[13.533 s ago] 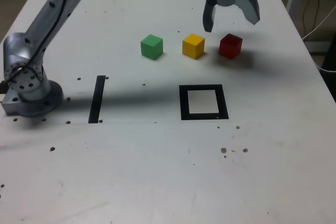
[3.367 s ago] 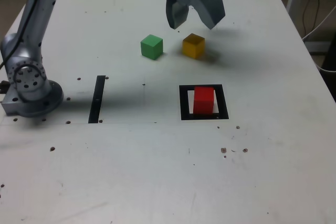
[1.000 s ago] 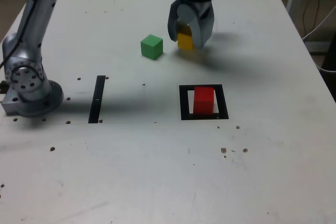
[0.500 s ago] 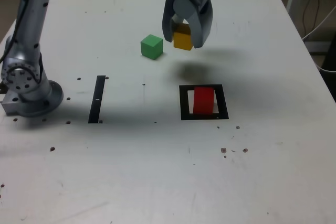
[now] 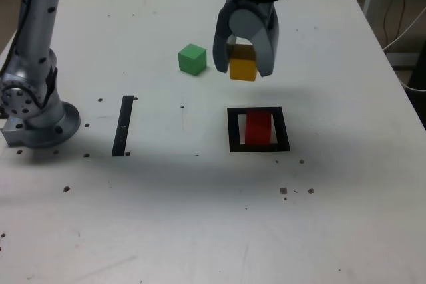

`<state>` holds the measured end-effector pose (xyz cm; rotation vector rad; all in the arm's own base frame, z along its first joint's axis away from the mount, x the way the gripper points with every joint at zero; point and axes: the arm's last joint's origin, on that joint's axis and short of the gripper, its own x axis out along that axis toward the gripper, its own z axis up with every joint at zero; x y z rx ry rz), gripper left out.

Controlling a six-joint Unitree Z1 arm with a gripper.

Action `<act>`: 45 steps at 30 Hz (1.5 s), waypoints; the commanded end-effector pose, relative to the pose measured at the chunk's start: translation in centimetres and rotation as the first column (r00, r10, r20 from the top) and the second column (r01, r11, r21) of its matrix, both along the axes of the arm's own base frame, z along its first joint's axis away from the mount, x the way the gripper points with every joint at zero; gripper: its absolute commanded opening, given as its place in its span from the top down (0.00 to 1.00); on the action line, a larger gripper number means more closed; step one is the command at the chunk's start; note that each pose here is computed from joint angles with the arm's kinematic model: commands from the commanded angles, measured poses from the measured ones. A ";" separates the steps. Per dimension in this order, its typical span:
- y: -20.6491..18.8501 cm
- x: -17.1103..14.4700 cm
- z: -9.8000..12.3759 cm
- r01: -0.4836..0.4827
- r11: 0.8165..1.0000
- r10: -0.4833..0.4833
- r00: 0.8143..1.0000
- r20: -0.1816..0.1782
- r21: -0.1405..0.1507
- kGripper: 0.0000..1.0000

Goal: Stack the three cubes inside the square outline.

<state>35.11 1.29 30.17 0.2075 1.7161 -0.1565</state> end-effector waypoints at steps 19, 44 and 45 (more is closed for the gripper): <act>-4.2 1.2 -2.2 -0.076 0.997 0.076 0.997 -0.029 -0.023 0.60; -5.4 1.9 -4.8 -0.076 0.997 0.075 0.997 -0.018 -0.031 0.59; -5.4 2.0 -4.8 -0.076 0.997 0.075 0.997 -0.017 -0.030 0.59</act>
